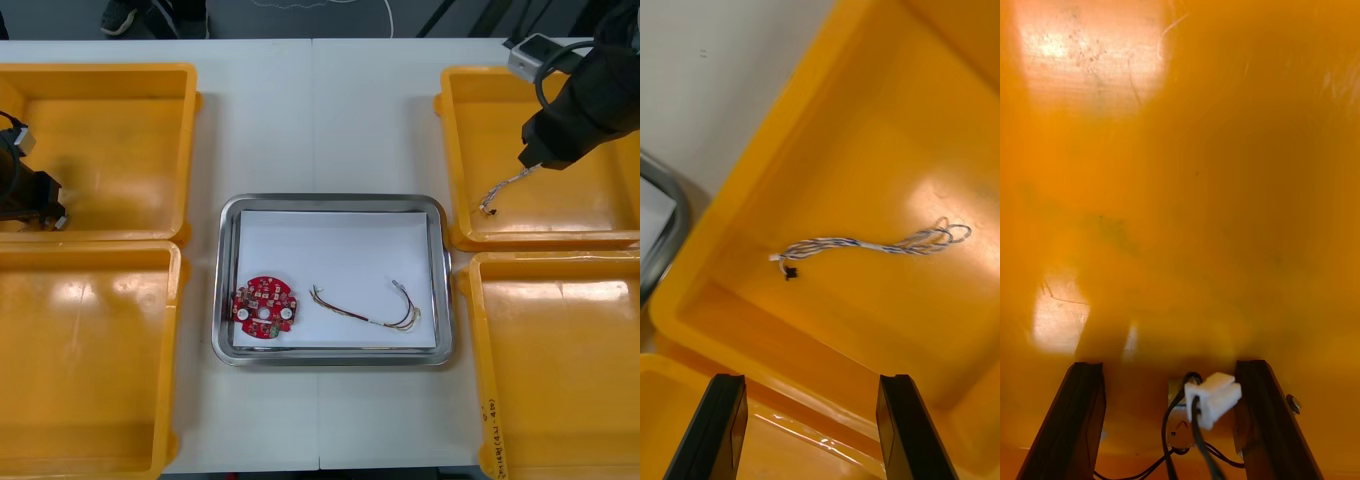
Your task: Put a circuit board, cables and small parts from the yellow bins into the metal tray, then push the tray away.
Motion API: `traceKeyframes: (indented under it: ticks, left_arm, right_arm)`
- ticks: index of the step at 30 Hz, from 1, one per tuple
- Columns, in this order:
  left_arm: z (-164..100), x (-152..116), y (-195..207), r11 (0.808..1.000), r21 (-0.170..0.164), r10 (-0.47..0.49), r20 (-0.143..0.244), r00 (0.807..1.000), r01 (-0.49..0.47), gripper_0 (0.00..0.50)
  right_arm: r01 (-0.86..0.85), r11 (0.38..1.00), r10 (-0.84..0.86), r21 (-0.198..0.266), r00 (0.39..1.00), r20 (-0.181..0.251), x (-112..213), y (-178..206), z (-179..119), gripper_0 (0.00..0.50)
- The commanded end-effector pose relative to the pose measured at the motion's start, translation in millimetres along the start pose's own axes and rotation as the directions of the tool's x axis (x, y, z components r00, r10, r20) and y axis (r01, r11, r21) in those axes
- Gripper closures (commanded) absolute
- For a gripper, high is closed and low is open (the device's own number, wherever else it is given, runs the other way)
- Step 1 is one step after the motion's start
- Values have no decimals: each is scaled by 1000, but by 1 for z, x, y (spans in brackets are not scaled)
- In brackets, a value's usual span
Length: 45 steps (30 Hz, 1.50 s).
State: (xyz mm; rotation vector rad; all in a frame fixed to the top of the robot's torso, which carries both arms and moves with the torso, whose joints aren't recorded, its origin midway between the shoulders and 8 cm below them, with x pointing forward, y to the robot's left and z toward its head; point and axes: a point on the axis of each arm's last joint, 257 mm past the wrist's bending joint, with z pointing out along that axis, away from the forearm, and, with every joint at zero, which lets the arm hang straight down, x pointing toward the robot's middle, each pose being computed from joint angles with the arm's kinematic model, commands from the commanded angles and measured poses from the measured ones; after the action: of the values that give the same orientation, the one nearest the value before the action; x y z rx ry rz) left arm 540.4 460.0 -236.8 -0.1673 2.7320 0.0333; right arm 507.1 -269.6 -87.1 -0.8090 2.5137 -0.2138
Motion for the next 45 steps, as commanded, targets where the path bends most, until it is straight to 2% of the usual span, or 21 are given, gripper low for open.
traceKeyframes:
  ticks: [1, 4, 6, 8, 10, 14, 23, 27, 31, 36, 40, 45]
  left_arm:
    - [-9, -5, 22, 989, -23, 146, 30, 989, -145, 0]
    - [-6, -1, 23, 989, -24, 147, 24, 989, -146, 12]
    - [-6, -1, 24, 989, -25, 148, 22, 989, -147, 114]
    - [-5, 1, 24, 988, -25, 152, 19, 988, -151, 282]
    - [-4, 3, 25, 988, -25, 154, 16, 988, -153, 406]
    - [-2, 5, 25, 987, -26, 162, 11, 987, -162, 495]
    - [-5, 1, 22, 985, -25, 169, 22, 985, -169, 500]
    - [-14, -9, 19, 986, -27, 168, 51, 984, -167, 500]
    - [-35, -21, 15, 986, -22, 167, 87, 982, -166, 500]
    - [-64, -32, 12, 989, -10, 149, 122, 981, -149, 500]
    - [-90, -37, 7, 990, -4, 141, 136, 981, -142, 500]
    - [-115, -38, -4, 995, 8, 96, 128, 987, -98, 500]
  right_arm:
    - [-102, 991, 101, 90, 995, 20, -9, -56, -28, 0]
    - [-182, 978, 183, 99, 983, 0, -4, -69, -22, 0]
    - [-263, 960, 265, 99, 964, -10, 1, -74, -17, 0]
    - [-336, 937, 339, 100, 940, -18, 4, -76, -11, 0]
    - [-404, 908, 409, 111, 912, -25, 8, -78, -6, 0]
    - [-550, 828, 555, 105, 831, -28, 11, -77, 5, 0]
    - [-718, 692, 716, 77, 696, 62, -11, -82, 24, 0]
    - [-772, 634, 767, 47, 635, 94, -22, -83, 35, 0]
    - [-823, 567, 816, 33, 567, 110, -24, -87, 44, 0]
    - [-895, 446, 890, -1, 443, 109, -26, -88, 56, 0]
    - [-939, 342, 936, -21, 339, 98, -25, -88, 67, 0]
    - [-977, 209, 975, -45, 204, 90, -26, -89, 78, 0]
